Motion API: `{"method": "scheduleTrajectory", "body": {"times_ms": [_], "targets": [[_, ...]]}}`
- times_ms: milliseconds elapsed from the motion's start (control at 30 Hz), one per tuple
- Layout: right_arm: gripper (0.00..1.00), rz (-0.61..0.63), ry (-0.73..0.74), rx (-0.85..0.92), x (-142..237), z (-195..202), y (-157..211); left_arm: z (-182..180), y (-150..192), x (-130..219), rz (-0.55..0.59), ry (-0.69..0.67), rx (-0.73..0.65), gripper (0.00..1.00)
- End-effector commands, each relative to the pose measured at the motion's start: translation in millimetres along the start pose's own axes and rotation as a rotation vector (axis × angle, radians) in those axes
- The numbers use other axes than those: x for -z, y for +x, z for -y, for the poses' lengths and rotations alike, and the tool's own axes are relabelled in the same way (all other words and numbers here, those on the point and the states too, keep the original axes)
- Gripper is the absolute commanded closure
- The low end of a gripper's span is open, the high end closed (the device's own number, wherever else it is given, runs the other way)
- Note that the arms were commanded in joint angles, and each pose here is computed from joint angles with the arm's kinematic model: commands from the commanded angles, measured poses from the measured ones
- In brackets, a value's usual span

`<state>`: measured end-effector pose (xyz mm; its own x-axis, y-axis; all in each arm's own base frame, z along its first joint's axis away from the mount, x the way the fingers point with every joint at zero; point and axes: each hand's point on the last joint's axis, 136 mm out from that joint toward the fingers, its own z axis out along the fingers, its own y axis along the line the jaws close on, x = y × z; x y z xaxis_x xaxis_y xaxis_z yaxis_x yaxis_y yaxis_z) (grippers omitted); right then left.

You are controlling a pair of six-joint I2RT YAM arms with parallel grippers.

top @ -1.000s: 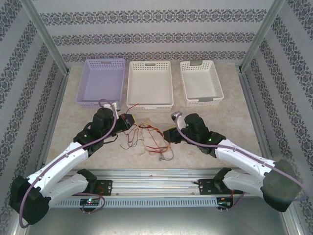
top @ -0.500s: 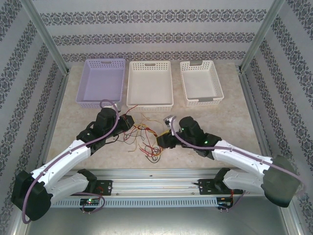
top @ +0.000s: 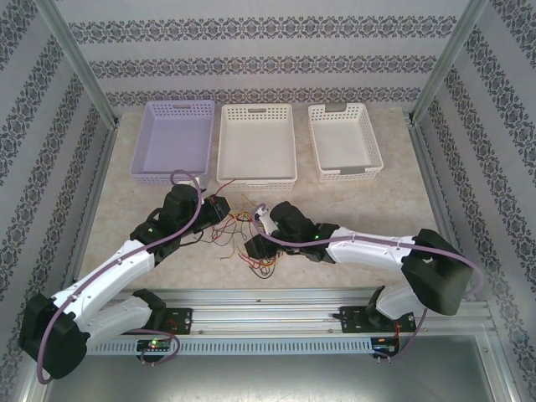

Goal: Untangle the cables

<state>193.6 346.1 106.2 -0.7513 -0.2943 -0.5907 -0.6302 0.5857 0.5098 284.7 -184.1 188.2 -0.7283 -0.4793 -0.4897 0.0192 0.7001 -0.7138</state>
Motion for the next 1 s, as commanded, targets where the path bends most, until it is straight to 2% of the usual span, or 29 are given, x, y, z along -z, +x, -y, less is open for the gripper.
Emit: {"method": "scheduleTrajectory", "body": {"times_ms": [0, 100, 167, 233, 333, 400, 567, 967], "targets": [[0.63, 0.041, 0.074, 0.026, -3.4, 5.5, -16.1, 14.9, -11.7, 7.8, 0.039, 0.057, 0.003, 1.00], [0.80, 0.037, 0.088, 0.023, -7.1, 7.7, -17.1, 13.6, -10.4, 8.6, 0.037, 0.055, 0.002, 1.00], [0.80, 0.038, 0.094, 0.026, -6.1, 8.3, -17.4, 12.0, -9.8, 10.1, 0.039, 0.050, -0.004, 1.00], [0.76, 0.043, 0.130, 0.029, -2.2, 14.5, -16.1, 9.7, -9.1, 11.5, 0.040, 0.041, -0.008, 1.00], [0.59, 0.066, 0.122, 0.040, 7.8, 12.9, -13.6, 9.4, -9.5, 14.3, 0.043, 0.035, -0.019, 1.00], [0.53, 0.092, 0.114, 0.047, 16.3, 10.3, -14.7, 9.3, -9.9, 14.8, 0.045, 0.034, -0.023, 1.00], [0.50, 0.113, 0.146, 0.063, 25.2, 15.0, -12.6, 10.6, -10.0, 12.8, 0.040, 0.038, -0.024, 1.00], [0.52, 0.065, 0.135, 0.059, -8.6, 14.5, -14.5, 14.4, -10.9, 12.8, 0.044, 0.058, -0.003, 1.00]]}}
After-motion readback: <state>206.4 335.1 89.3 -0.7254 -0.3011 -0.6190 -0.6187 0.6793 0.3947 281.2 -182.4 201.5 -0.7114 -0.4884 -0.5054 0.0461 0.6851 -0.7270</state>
